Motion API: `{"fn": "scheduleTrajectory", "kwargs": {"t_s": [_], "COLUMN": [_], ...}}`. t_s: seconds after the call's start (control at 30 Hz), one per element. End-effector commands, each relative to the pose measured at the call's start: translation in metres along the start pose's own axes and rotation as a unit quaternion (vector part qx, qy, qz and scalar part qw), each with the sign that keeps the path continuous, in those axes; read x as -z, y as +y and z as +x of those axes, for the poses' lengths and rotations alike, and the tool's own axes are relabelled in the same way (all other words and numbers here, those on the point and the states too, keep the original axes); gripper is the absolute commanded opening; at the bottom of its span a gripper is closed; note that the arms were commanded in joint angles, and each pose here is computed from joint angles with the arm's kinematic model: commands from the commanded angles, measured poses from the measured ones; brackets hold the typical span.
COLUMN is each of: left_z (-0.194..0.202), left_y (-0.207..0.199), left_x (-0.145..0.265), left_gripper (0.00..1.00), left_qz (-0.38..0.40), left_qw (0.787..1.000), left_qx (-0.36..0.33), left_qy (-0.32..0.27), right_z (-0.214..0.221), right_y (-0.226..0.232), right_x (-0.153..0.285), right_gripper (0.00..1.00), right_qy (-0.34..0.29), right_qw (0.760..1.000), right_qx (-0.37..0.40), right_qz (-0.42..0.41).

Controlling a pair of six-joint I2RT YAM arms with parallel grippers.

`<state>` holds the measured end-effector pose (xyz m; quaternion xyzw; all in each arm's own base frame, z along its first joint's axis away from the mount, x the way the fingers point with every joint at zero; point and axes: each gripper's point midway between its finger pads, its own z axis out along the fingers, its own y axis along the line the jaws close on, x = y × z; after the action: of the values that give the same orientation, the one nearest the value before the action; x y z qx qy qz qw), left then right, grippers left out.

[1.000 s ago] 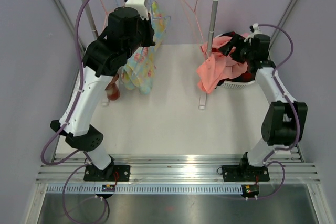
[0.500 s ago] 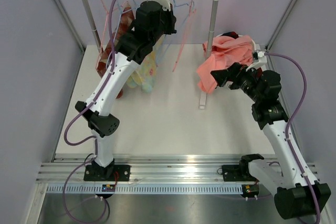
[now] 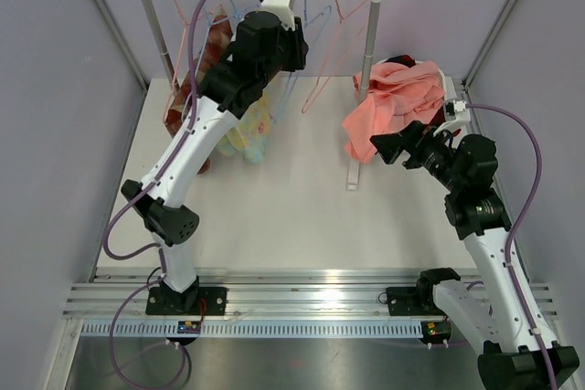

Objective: Remove the skirt from the hanger

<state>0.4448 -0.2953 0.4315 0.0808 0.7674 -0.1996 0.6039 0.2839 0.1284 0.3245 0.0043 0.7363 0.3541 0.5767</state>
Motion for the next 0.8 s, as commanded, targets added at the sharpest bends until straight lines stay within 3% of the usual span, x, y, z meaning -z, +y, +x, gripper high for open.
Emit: {"fn": "scheduleTrajectory", "kwargs": {"t_s": [0.0, 0.17, 0.27, 0.3, 0.33, 0.57, 0.77], "left_z": [-0.072, -0.094, -0.086, -0.089, -0.088, -0.065, -0.045], "left_y": [0.0, 0.025, 0.051, 0.061, 0.072, 0.118, 0.138], "left_x": [0.066, 0.108, 0.113, 0.12, 0.122, 0.109, 0.083], "left_gripper": [0.37, 0.62, 0.7, 0.79, 0.82, 0.98, 0.99], "left_qz": [0.011, -0.031, -0.076, -0.097, -0.114, -0.165, -0.161], "left_qw": [0.996, 0.993, 0.991, 0.988, 0.987, 0.982, 0.985], "left_qx": [0.004, -0.018, -0.032, -0.033, -0.035, -0.041, -0.03], "left_qy": [-0.091, -0.117, -0.107, -0.111, -0.111, -0.086, -0.059], "right_z": [-0.007, -0.008, -0.007, -0.007, -0.007, -0.002, 0.005], "right_y": [0.01, 0.014, 0.016, 0.018, 0.018, 0.016, 0.011], "right_x": [0.01, 0.018, 0.021, 0.023, 0.024, 0.032, 0.034], "right_gripper": [1.0, 0.99, 0.99, 0.99, 0.99, 0.99, 0.99], "right_qy": [-0.009, -0.01, -0.01, -0.009, -0.01, 0.003, 0.011], "right_qw": [1.0, 1.0, 1.0, 1.0, 1.0, 1.0, 1.0], "right_qx": [0.008, 0.009, 0.005, 0.005, 0.005, 0.013, 0.015], "right_qz": [-0.007, -0.007, -0.009, -0.01, -0.01, 0.002, 0.011]}}
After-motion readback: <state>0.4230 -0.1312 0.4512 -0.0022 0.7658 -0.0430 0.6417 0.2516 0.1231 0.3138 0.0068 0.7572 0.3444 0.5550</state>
